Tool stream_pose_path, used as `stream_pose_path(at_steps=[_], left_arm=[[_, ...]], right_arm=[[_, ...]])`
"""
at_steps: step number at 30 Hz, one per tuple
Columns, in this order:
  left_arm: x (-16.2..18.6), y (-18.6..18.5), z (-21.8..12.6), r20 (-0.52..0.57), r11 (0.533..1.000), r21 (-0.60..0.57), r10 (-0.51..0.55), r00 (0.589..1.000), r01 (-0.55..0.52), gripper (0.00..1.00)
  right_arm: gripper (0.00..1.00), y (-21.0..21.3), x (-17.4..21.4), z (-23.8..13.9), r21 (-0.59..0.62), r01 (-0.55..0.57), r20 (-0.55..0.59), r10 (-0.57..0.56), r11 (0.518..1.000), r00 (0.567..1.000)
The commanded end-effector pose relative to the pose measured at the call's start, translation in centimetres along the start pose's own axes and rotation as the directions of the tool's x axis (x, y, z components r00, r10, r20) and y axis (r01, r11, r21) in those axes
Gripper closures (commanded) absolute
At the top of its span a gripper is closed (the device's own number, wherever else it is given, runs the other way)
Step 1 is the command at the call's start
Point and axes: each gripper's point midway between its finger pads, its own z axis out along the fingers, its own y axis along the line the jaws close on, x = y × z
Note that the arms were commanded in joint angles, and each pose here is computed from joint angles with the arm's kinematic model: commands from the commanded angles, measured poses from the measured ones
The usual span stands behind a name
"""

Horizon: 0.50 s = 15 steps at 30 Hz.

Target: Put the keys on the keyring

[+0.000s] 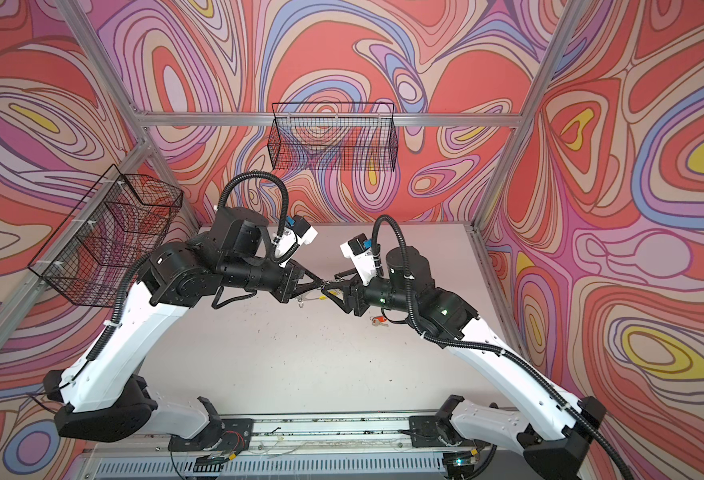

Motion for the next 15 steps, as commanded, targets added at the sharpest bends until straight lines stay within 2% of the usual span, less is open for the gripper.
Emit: stream_pose_path(at_steps=[1,7,9,15], left_arm=[[0.6,-0.6,-0.8,-0.01,0.999,0.046,-0.011,1.0,0.011,1.0],[-0.3,-0.8,-1.2,0.01,0.994,0.101,-0.044,0.999,0.042,1.0],[-0.2,-0.8,-1.1,0.004,0.993,0.106,-0.046,0.999,0.045,1.0],[-0.4,-0.4,-0.9,0.014,0.992,0.113,-0.06,0.998,0.058,1.0]], right_arm=[[0.36,0.8,-0.8,-0.3,-0.038,0.022,0.026,-0.021,0.999,0.999],[0.47,0.8,0.0,0.8,-0.069,0.018,-0.031,-0.02,0.997,0.999],[0.54,1.1,-0.2,0.8,-0.084,0.026,-0.03,-0.028,0.996,0.999],[0.86,1.9,-0.6,0.7,-0.128,0.04,-0.02,-0.042,0.991,0.999]])
